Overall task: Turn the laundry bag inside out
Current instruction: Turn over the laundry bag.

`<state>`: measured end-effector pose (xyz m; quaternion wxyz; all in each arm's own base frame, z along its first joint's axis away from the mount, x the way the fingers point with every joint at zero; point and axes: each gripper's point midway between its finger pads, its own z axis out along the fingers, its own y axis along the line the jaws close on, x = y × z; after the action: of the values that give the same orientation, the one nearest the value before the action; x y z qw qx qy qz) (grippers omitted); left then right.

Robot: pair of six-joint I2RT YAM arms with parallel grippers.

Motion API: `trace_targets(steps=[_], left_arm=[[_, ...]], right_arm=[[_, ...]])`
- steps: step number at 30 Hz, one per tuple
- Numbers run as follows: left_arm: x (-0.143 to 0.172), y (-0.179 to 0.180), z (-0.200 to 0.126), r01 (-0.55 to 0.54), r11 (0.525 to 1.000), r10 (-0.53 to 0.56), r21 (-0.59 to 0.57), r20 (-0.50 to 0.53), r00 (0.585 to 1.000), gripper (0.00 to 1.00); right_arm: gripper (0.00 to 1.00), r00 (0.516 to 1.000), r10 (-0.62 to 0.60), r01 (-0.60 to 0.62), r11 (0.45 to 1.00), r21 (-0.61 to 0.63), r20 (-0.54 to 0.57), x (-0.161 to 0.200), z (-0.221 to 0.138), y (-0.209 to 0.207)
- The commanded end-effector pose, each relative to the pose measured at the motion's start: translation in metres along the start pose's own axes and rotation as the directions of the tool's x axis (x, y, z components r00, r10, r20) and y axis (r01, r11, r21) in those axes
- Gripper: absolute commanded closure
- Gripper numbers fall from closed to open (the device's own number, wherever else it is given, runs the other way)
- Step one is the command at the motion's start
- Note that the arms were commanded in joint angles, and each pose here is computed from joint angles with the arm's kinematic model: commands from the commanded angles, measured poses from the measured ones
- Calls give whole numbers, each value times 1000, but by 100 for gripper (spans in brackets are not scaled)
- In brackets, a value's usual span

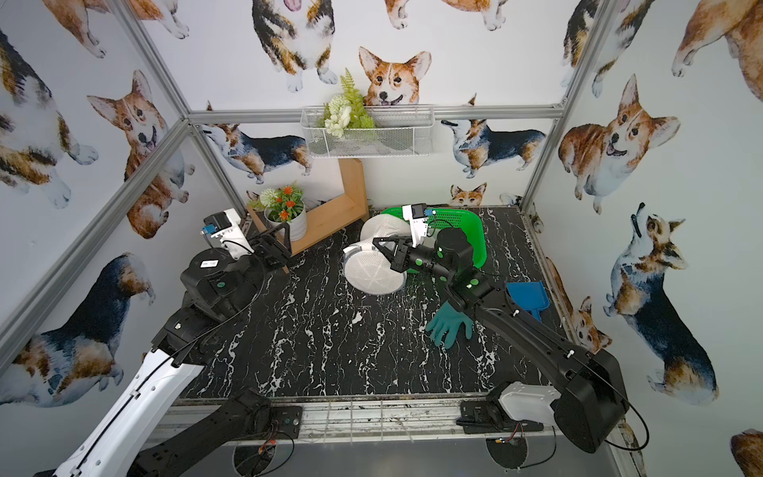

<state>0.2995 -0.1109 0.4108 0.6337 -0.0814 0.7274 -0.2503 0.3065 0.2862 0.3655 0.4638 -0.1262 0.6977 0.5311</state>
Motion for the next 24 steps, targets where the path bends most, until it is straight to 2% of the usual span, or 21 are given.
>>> trace_targets(steps=[1, 3, 5, 8, 11, 14, 16, 19, 22, 24], left_arm=[[44, -69, -6, -92, 896, 174, 435, -153, 973, 38], [67, -87, -8, 27, 836, 132, 548, -248, 960, 38], [78, -88, -7, 95, 821, 88, 563, -289, 953, 38], [83, -94, -14, 124, 774, 72, 620, -282, 957, 39], [90, -102, -19, 179, 723, 59, 667, -318, 946, 42], [95, -106, -16, 205, 701, 53, 683, -337, 940, 42], [93, -104, -10, 168, 721, 72, 672, -314, 947, 45], [82, -102, -11, 18, 743, 179, 669, -225, 958, 48], [82, -91, -17, -191, 737, 369, 648, -149, 917, 51], [80, -88, -20, -320, 692, 476, 647, -75, 876, 48]], right_arm=[[100, 1000, -24, 25, 997, -68, 12, -7, -2, 14], [100, 999, -33, 35, 995, -94, 15, -9, -4, 17], [100, 999, -35, 37, 993, -115, 20, -12, -6, 21], [100, 999, -42, 45, 988, -146, 20, -13, -9, 27], [100, 999, -51, 51, 984, -173, 7, -12, -10, 33], [100, 999, -51, 49, 978, -203, -4, -10, -11, 38], [100, 999, -50, 47, 976, -211, -10, -10, -10, 39], [100, 998, -62, 60, 987, -148, -7, -12, -9, 31], [100, 998, -67, 64, 992, -107, -22, -12, -8, 25], [100, 997, -64, 59, 992, -115, -36, -10, -8, 26]])
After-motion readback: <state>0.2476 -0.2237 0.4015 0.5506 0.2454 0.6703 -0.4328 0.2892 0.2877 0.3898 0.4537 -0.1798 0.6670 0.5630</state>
